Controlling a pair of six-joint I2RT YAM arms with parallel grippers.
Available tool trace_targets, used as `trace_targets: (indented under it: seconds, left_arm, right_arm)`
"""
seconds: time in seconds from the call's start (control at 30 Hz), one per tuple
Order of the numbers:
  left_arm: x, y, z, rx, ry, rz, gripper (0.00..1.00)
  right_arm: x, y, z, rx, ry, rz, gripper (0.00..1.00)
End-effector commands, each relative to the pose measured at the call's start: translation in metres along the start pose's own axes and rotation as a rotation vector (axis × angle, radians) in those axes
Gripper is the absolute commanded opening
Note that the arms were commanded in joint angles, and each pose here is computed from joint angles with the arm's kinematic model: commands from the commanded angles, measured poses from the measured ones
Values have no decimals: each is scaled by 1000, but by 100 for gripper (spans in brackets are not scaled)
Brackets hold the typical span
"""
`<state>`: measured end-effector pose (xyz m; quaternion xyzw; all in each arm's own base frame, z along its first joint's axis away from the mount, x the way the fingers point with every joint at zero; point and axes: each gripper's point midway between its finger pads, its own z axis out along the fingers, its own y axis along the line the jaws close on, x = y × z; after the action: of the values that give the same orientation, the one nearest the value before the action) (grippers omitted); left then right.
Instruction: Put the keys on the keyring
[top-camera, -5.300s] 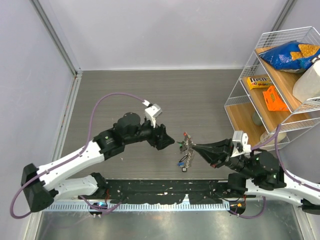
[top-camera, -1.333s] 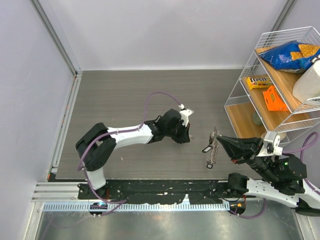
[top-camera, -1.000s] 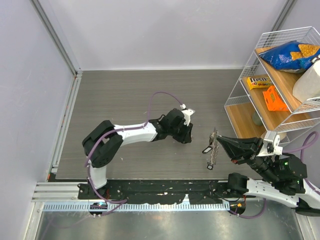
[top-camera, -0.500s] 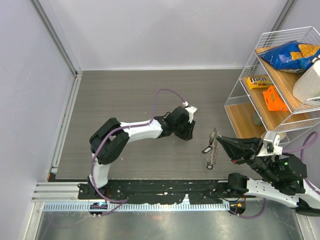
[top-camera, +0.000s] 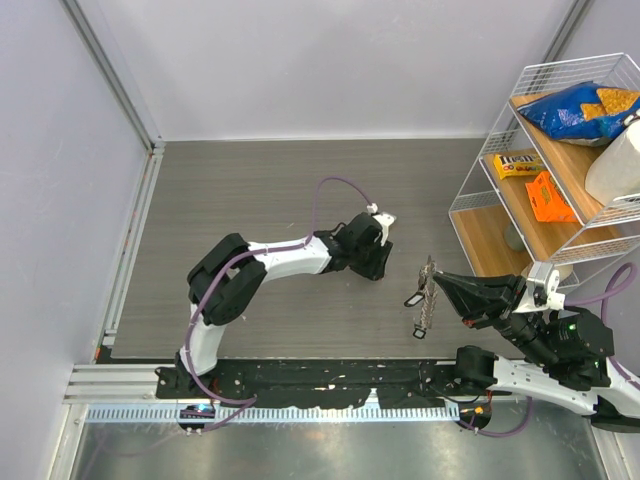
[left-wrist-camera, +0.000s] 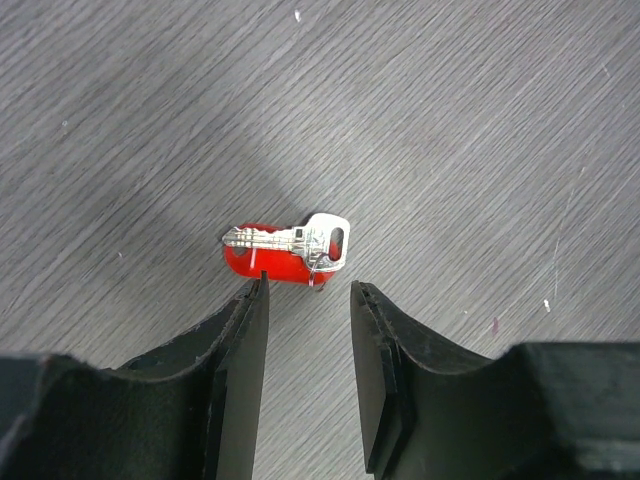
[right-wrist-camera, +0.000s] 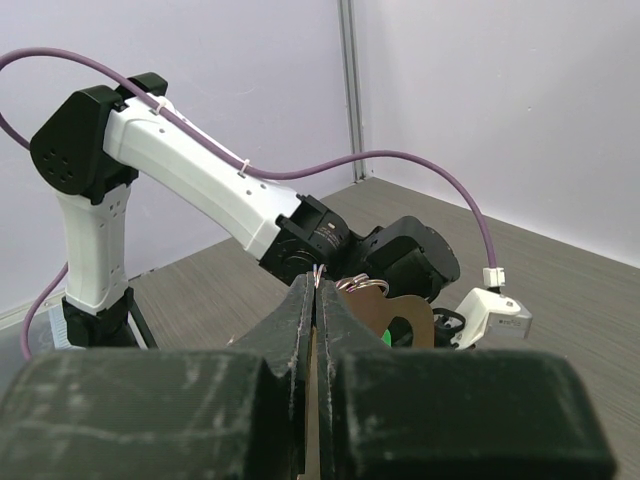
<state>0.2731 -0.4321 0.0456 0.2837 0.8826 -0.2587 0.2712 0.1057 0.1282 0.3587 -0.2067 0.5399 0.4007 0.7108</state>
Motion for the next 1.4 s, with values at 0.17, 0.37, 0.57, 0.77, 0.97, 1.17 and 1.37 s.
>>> trace_targets:
  seconds: [0.17, 0.37, 0.57, 0.77, 0.97, 1.17, 1.37]
  left_arm:
    - [-14, -8, 2, 10, -21, 14, 43]
    - [-14, -13, 7, 19, -13, 18, 43]
    - [-12, -15, 10, 15, 1, 26, 43]
    - [-8, -12, 10, -2, 13, 33, 42]
    - [-7, -14, 11, -3, 19, 37, 42]
    - [-5, -17, 14, 0, 27, 41, 40]
    - [-5, -17, 14, -2, 28, 43, 36]
  right_arm:
    - [-17, 1, -2, -12, -64, 26, 6]
    - [-16, 1, -1, -10, -60, 22, 6]
    - [-16, 1, -1, -12, -60, 24, 6]
    - [-16, 2, -1, -18, -57, 22, 6]
    - [-16, 3, -1, -22, -59, 24, 6]
    - [-18, 2, -5, -26, -72, 31, 6]
    - [-18, 2, -6, -27, -73, 35, 6]
